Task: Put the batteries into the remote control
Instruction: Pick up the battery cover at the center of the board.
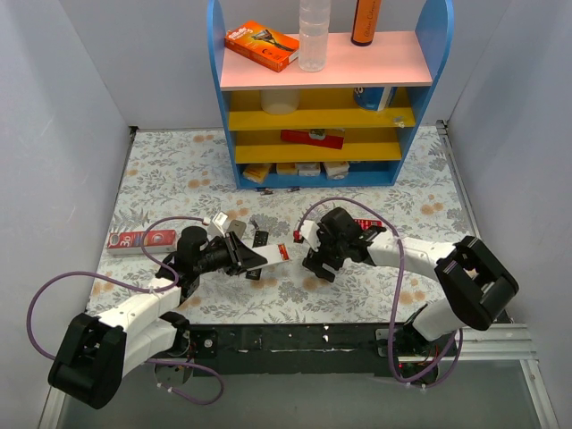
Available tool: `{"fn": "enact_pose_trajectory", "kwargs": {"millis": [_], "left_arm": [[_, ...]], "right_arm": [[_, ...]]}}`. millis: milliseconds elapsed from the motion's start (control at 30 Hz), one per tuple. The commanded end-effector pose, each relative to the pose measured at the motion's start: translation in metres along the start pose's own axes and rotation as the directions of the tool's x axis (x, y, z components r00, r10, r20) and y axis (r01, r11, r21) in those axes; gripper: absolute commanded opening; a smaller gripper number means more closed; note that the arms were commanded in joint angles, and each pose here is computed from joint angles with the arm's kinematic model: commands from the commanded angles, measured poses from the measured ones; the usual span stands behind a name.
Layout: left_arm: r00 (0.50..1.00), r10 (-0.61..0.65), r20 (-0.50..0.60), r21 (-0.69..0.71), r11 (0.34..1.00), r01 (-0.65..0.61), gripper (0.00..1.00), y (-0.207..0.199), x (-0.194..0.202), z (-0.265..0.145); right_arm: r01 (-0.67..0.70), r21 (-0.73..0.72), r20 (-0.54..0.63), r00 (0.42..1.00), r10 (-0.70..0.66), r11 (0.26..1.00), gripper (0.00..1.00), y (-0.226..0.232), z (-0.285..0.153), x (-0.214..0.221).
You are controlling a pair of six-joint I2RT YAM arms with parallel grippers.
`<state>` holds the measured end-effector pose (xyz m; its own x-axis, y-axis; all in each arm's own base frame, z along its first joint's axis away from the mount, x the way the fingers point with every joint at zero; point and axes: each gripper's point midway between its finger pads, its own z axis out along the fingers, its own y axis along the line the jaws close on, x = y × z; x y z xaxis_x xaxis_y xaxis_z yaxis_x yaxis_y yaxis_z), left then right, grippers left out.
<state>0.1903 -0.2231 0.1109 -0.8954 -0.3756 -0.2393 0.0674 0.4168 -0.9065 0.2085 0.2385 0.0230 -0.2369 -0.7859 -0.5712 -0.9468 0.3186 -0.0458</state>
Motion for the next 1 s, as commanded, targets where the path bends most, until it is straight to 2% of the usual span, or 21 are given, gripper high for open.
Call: {"fn": "enact_pose_trajectory", "kwargs": {"millis": [0, 133, 333, 433, 467, 633, 767, 967], "left_arm": [[0.999, 0.041, -0.002, 0.022, 0.999, -0.041, 0.00, -0.005, -0.002, -0.002], [0.999, 0.044, -0.008, 0.015, 0.999, -0.044, 0.00, -0.002, 0.000, -0.001], [0.999, 0.049, -0.009, 0.025, 0.998, -0.049, 0.00, -0.002, 0.002, -0.002], [0.999, 0.052, -0.013, 0.033, 0.998, -0.052, 0.00, -0.002, 0.004, -0.003], [0.999, 0.052, -0.013, 0.032, 0.998, -0.052, 0.00, -0.001, 0.004, -0.003], [0.998, 0.064, -0.016, 0.056, 0.996, -0.063, 0.00, -0.006, 0.005, -0.004], [0.997, 0.076, -0.030, 0.101, 0.992, -0.073, 0.00, -0.014, 0.008, -0.006], [0.993, 0.096, -0.062, 0.196, 0.977, -0.083, 0.00, -0.030, 0.016, -0.011]], "right_arm": [[0.051, 0.010, 0.051, 0.997, -0.051, 0.999, 0.88, -0.007, 0.001, -0.026], [0.052, -0.014, 0.030, 0.998, -0.051, 0.999, 0.86, -0.005, 0.007, -0.025], [0.048, -0.055, -0.009, 0.999, -0.048, 0.997, 0.73, -0.001, 0.013, -0.020], [0.050, -0.080, -0.019, 0.998, -0.052, 0.996, 0.60, 0.003, 0.014, -0.018], [0.046, -0.089, -0.035, 0.998, -0.050, 0.995, 0.53, 0.005, 0.013, -0.015], [0.058, -0.102, -0.047, 0.997, -0.063, 0.993, 0.33, 0.007, 0.006, -0.021], [0.080, -0.087, -0.011, 0.997, -0.081, 0.993, 0.27, 0.007, -0.010, -0.034], [0.136, -0.029, 0.036, 0.990, -0.135, 0.990, 0.27, 0.006, -0.055, -0.057]]}}
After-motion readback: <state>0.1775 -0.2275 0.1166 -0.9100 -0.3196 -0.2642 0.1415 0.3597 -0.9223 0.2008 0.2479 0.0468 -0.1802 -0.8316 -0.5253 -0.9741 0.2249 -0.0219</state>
